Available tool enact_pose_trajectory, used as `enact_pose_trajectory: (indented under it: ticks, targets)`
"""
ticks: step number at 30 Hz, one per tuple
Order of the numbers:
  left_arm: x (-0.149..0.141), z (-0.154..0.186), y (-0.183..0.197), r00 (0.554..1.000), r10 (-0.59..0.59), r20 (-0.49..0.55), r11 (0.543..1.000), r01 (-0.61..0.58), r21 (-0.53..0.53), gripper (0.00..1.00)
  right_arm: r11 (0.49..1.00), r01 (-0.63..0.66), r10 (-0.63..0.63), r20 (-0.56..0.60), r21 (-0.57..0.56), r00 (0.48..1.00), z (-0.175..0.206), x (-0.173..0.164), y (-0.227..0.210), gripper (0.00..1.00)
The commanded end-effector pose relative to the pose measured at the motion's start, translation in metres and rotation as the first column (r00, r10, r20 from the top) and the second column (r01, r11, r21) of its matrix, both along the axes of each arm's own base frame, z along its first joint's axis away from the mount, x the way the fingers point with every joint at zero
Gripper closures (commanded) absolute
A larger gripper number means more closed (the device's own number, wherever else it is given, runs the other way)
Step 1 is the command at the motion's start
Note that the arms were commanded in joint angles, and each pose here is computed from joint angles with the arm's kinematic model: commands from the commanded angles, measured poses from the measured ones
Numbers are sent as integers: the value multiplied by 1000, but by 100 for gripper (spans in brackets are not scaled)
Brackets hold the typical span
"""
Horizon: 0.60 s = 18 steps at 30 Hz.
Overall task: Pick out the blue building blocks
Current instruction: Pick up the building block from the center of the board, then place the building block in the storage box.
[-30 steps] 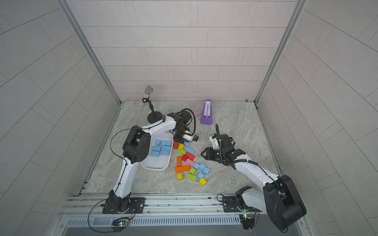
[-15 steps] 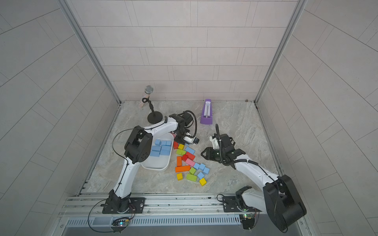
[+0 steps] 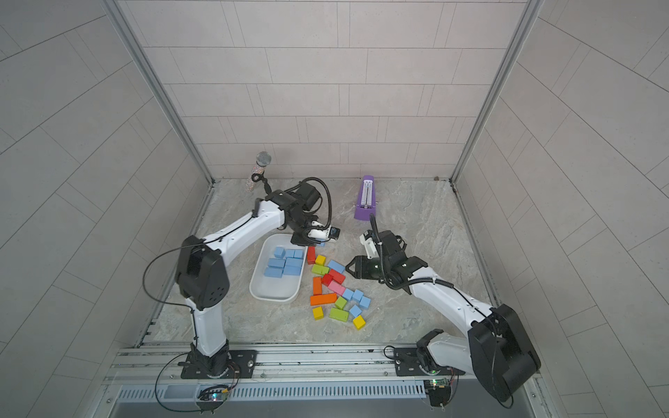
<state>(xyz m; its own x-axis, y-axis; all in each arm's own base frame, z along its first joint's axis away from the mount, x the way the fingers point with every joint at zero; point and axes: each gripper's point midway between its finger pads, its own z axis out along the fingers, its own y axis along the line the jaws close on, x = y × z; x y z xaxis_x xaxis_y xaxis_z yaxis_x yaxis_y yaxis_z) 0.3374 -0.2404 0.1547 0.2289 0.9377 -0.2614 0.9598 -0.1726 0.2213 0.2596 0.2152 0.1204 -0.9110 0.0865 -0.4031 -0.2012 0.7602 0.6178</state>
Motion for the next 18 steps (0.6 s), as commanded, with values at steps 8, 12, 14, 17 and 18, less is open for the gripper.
enact_pose_trajectory:
  ticks: [8, 12, 14, 17, 18]
  targets:
    - [-49, -47, 129, 986, 157, -56, 975, -146, 165, 69, 994, -93, 94, 9, -56, 996, 2, 7, 50, 51]
    - [-40, -67, 146, 983, 182, -12, 966, -176, 187, 69, 991, -122, 122, 0, -60, 993, -2, 8, 67, 52]
    - [-36, -75, 149, 981, 194, -14, 960, -188, 207, 69, 989, -136, 136, -4, -63, 991, -4, 8, 73, 52]
    - [-31, -81, 145, 978, 206, -28, 961, -197, 196, 67, 987, -146, 146, -9, -67, 989, -7, 7, 78, 52]
    - [-29, -83, 143, 977, 211, -29, 962, -202, 185, 67, 987, -146, 146, -10, -66, 989, -8, 7, 79, 52]
